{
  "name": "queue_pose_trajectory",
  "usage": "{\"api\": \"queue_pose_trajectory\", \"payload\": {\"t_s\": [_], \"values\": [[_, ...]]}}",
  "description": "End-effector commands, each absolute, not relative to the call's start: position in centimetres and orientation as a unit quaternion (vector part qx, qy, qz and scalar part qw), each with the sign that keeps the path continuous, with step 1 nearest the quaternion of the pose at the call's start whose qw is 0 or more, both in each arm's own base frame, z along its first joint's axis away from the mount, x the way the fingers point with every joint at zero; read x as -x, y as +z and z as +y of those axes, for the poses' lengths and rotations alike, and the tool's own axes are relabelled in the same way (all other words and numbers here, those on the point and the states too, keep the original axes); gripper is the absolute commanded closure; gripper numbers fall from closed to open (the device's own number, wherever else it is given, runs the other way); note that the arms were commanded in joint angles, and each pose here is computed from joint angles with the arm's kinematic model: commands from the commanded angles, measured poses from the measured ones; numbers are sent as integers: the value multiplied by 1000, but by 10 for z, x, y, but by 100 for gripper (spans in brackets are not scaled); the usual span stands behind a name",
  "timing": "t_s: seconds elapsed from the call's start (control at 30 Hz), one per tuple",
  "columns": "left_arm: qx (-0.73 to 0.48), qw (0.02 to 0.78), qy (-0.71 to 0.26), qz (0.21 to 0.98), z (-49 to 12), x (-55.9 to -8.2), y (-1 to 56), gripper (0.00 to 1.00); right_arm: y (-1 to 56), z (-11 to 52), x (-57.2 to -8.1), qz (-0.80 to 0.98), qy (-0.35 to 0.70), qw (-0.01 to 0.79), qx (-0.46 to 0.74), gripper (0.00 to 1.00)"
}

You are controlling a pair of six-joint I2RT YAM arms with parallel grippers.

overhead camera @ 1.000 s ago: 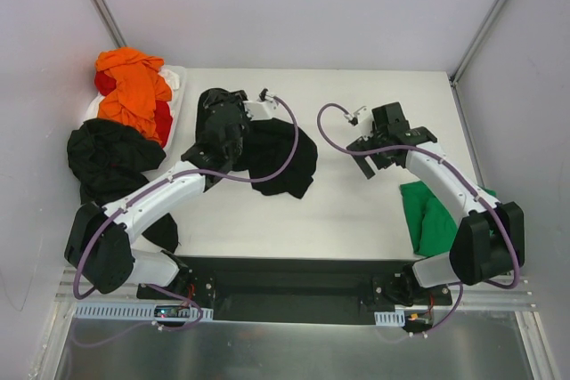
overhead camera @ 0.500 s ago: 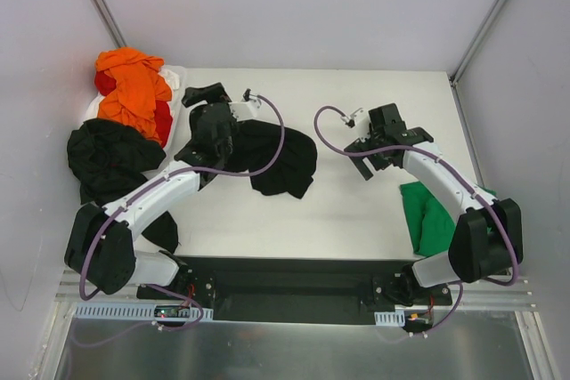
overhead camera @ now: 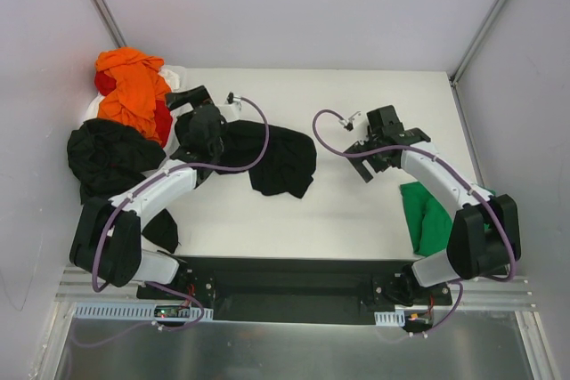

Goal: Fold and stack the t-shirts
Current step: Flatten out the tshirt

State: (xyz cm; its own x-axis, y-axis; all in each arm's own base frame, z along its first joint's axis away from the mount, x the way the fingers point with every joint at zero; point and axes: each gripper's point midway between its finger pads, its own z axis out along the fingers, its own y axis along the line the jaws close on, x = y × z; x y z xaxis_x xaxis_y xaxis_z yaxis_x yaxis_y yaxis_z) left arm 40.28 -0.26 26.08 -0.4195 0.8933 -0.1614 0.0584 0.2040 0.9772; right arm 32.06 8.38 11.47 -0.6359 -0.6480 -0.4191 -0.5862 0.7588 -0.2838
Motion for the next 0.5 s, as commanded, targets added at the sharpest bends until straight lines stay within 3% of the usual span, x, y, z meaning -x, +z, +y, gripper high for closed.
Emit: {"api": "queue_pose_trajectory", "payload": {"t_s": [0.0, 0.47], "values": [[-387, 330, 531, 678, 9, -389, 232, 1, 109, 88, -322, 900, -57, 251, 352, 4], [-475, 154, 513, 698, 37, -335, 148, 1, 100, 87, -320, 901, -58, 236, 360, 4]]}}
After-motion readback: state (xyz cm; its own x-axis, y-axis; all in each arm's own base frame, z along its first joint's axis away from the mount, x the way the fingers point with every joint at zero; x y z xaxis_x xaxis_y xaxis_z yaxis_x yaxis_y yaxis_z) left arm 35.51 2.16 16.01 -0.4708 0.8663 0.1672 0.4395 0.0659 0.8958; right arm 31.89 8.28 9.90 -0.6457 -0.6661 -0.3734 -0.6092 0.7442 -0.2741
